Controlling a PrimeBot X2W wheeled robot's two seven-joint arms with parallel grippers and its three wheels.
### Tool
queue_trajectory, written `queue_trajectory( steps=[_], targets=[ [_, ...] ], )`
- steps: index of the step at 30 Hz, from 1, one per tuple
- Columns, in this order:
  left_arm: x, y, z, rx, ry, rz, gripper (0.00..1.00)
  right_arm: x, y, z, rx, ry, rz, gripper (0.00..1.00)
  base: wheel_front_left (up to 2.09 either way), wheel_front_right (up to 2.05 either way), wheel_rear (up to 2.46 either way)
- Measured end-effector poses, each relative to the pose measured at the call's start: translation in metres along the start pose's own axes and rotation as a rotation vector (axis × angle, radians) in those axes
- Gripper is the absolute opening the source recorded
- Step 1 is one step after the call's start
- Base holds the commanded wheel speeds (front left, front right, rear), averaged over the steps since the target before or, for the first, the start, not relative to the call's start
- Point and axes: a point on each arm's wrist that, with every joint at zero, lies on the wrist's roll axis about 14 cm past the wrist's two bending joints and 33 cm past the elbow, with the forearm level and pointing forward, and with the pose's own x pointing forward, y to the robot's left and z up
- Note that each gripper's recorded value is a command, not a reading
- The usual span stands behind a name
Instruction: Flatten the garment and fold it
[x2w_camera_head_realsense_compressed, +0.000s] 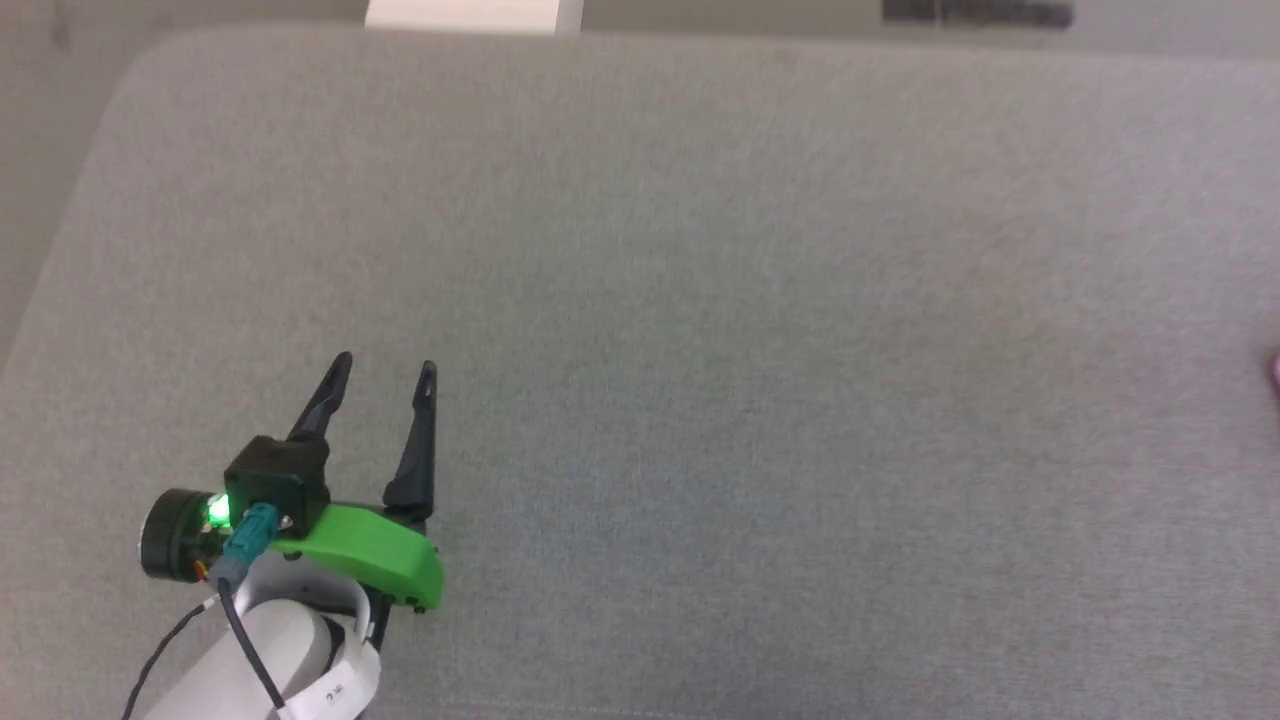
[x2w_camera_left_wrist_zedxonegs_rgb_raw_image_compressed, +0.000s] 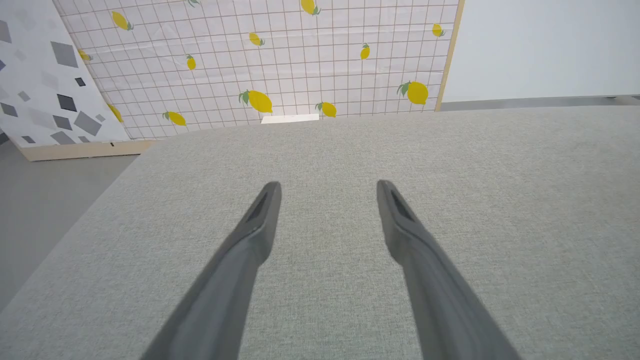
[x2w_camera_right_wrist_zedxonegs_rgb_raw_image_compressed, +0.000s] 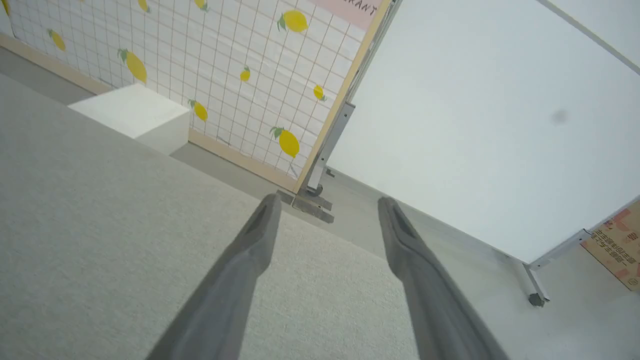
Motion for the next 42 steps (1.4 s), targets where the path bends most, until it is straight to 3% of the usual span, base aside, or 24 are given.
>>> queue_trajectory(
  steps=[2,3,8,16,22,42],
  targets=[
    [-0.004,0.0,0.01,0.008,-0.021,0.003,1.0,-0.006,0.005,0.023,0.053,-0.096,-0.007,1.0,0.0,0.0,0.0],
    [-0.011,-0.001,0.021,0.019,-0.046,0.003,1.0,-0.02,0.014,0.045,0.129,-0.209,-0.016,1.0,0.0,0.0,0.0],
    [-0.022,-0.002,0.036,0.031,-0.082,0.013,1.0,-0.052,0.042,0.036,0.248,-0.273,-0.04,1.0,0.0,0.0,0.0],
    [-0.037,0.0,0.033,0.034,-0.073,0.042,1.0,-0.101,0.104,-0.013,0.292,-0.175,-0.044,1.0,0.0,0.0,0.0],
    [-0.044,0.005,0.025,0.043,-0.052,0.065,1.0,-0.128,0.134,-0.031,0.332,-0.147,-0.056,1.0,0.0,0.0,0.0],
    [-0.052,0.005,0.024,0.051,-0.055,0.063,1.0,-0.145,0.145,-0.033,0.361,-0.145,-0.076,1.0,0.0,0.0,0.0]
  ],
)
